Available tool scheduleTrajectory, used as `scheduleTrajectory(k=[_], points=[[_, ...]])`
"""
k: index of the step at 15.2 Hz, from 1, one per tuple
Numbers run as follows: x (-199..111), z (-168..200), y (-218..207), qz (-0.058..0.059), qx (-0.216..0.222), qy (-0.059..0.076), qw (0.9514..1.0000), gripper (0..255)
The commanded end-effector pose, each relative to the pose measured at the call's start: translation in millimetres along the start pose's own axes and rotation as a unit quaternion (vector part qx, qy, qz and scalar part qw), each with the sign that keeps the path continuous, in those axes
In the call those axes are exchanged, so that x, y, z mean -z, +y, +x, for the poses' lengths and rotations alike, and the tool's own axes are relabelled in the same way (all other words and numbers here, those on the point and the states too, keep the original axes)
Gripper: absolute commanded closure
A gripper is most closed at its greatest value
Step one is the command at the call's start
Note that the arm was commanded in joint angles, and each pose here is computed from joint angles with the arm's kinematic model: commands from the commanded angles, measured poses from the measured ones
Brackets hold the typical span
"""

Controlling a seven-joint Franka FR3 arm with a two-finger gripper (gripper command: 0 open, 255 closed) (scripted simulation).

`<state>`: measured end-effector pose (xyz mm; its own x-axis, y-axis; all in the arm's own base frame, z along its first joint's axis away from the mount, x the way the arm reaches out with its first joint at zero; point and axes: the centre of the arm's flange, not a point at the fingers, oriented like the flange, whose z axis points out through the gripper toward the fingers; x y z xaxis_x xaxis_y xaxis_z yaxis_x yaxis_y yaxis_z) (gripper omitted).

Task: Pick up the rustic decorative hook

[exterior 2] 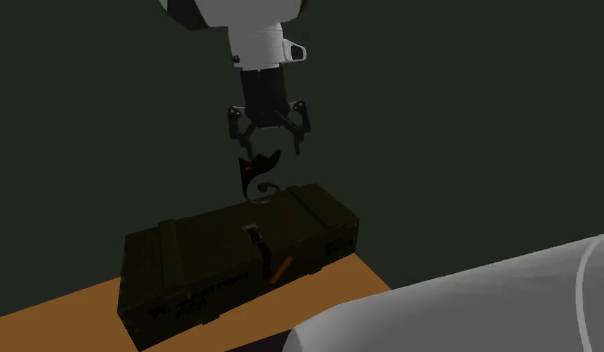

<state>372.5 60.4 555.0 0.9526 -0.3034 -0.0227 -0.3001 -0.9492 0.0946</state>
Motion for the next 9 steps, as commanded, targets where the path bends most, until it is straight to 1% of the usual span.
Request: scheduleTrajectory(k=[1,3,5,7,9], points=[[-10.0,16.9,-18.4,0.005,-0.046,-0.001,0.9989,0],[-17.9,34.8,-35.1,0.009,-0.088,-0.003,0.9961,0],[-25.7,54.1,-50.2,0.013,-0.130,-0.004,0.9914,0],[-33.4,74.5,-63.8,0.017,-0.172,-0.005,0.9850,0],[-41.1,96.0,-75.6,0.020,-0.214,-0.006,0.9767,0]])
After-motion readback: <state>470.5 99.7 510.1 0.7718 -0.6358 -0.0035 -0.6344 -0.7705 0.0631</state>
